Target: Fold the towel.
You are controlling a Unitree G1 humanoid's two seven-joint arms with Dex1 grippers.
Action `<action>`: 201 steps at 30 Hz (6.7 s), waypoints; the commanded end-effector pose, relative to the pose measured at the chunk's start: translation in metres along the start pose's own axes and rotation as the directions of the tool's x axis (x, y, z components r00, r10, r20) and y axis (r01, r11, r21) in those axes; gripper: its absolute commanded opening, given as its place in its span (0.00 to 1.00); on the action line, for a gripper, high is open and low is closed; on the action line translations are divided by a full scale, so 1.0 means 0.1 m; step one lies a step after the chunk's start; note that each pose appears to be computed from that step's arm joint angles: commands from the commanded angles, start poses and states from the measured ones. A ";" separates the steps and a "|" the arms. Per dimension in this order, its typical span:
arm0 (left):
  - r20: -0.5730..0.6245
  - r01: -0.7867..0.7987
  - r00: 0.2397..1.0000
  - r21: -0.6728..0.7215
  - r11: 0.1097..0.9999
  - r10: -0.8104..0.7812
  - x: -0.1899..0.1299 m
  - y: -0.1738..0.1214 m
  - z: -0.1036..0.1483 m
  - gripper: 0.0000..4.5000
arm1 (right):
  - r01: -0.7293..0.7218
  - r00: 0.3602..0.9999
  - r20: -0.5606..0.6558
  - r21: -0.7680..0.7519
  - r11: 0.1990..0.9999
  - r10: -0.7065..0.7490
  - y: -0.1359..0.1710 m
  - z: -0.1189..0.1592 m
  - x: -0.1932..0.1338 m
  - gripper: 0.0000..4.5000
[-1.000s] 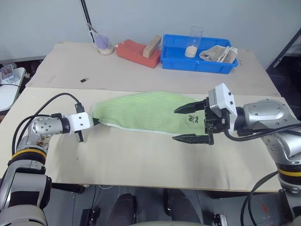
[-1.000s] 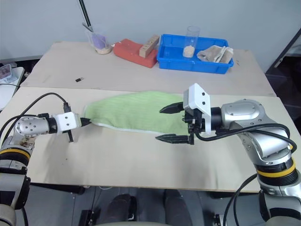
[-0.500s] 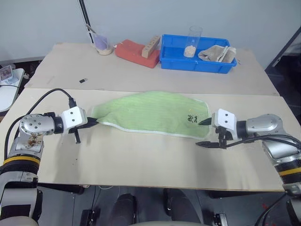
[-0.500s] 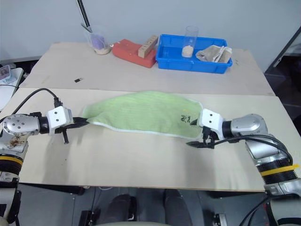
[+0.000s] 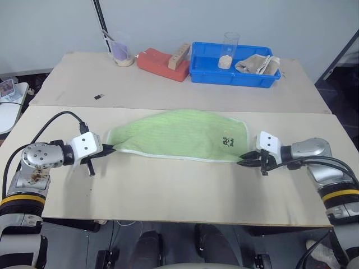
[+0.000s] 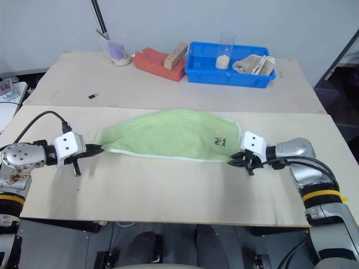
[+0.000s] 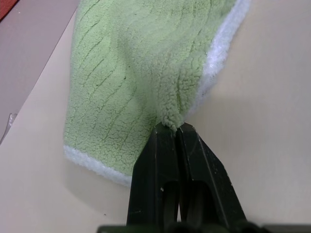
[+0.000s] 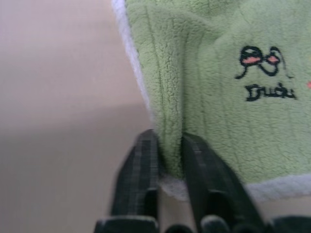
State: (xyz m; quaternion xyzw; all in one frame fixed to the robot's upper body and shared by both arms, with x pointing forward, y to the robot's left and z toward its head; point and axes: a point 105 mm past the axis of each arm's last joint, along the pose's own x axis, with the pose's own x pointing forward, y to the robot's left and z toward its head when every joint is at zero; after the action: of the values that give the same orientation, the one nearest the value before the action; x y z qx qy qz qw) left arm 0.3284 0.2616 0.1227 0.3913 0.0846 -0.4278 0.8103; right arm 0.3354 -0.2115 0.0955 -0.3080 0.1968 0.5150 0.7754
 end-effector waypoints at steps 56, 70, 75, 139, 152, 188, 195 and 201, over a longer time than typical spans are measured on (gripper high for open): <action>-0.018 0.099 0.991 -0.568 0.817 -0.133 -0.27 0.02 -0.12 0.00 | -0.049 0.998 0.051 0.433 0.900 0.030 -0.01 0.39 -0.57 0.03; -0.050 -0.041 0.999 -0.522 0.852 0.017 -0.05 0.37 -0.10 0.14 | 0.076 0.995 0.023 0.500 0.863 -0.101 -0.34 0.38 -0.43 0.31; -0.063 -0.075 0.997 -0.476 0.877 0.051 -0.17 0.43 -0.10 0.63 | 0.186 0.971 0.038 0.497 0.848 -0.236 -0.50 0.40 -0.54 0.69; 0.496 0.439 0.789 -0.041 0.897 -0.363 0.20 -0.65 1.58 1.00 | 0.088 0.775 0.019 0.987 0.138 -0.632 0.34 0.00 -0.40 0.01; 0.475 0.350 0.837 -0.086 0.933 -0.271 -0.01 -0.50 1.55 1.00 | 0.148 0.921 0.151 0.720 0.678 -0.361 0.35 0.72 -0.50 0.01; -0.012 -0.379 0.714 -0.847 0.372 0.700 -0.56 -0.66 0.63 1.00 | -0.096 0.913 0.405 0.079 0.992 0.056 0.68 1.82 0.50 0.92; -0.344 -0.410 0.652 -0.910 -0.068 0.675 -0.51 -1.03 0.30 1.00 | -0.108 0.889 0.441 -0.049 0.993 0.119 0.57 2.00 0.39 0.92; -0.388 -0.390 0.684 -0.910 -0.139 0.618 -0.23 -1.04 0.36 1.00 | -0.230 0.860 0.423 -0.180 0.956 0.286 0.68 2.06 0.19 0.92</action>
State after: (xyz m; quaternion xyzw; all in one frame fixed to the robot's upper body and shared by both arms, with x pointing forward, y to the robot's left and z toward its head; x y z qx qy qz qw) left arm 0.2253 0.2229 0.0932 -0.2717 0.1139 0.0584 0.9538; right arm 0.2856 -0.0367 0.1998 -0.1830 0.0554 0.6631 0.7237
